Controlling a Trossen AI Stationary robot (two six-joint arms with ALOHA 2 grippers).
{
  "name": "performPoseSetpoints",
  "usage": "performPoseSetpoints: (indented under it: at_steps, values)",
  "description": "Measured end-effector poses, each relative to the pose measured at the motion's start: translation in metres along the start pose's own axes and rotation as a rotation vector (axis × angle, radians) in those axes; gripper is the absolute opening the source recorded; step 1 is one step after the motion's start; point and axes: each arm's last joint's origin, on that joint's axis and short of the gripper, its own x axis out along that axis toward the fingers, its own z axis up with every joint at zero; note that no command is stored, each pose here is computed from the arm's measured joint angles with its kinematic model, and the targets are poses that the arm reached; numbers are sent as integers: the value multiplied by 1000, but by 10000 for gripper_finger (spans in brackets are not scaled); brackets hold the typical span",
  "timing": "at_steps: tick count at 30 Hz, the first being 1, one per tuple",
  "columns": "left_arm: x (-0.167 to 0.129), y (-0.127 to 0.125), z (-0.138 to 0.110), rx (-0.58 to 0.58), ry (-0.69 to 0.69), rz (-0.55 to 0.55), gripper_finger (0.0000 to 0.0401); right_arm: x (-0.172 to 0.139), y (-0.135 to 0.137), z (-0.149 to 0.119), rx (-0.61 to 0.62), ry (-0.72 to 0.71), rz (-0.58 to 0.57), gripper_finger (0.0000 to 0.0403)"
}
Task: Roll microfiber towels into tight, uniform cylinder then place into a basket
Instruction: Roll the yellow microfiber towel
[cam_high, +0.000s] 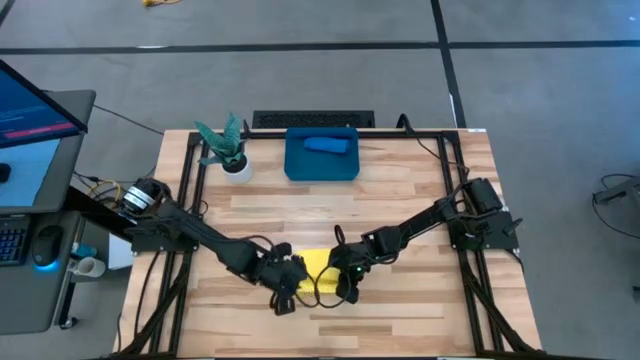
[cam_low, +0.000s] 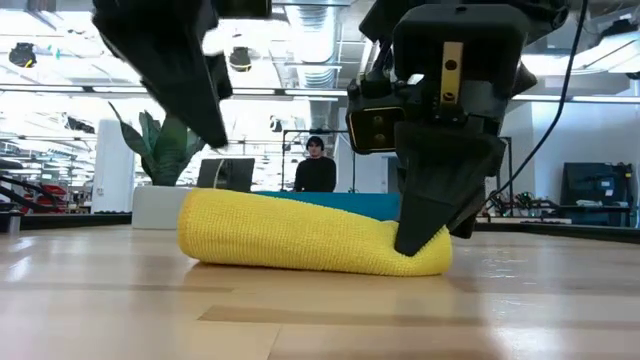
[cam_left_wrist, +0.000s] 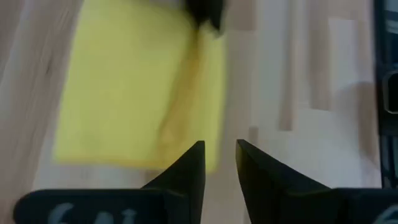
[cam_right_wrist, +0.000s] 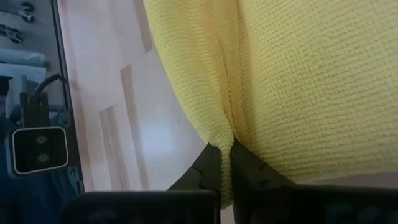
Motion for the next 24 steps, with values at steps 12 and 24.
performPoseSetpoints:
  at_steps: [12,24]
  values:
    - [42,-29,-12,296,-116,3,27,0,-2,2,5,-7,-1,28]
    - [51,-8,-7,227,-99,110,1,0,-2,2,7,-3,-3,27]
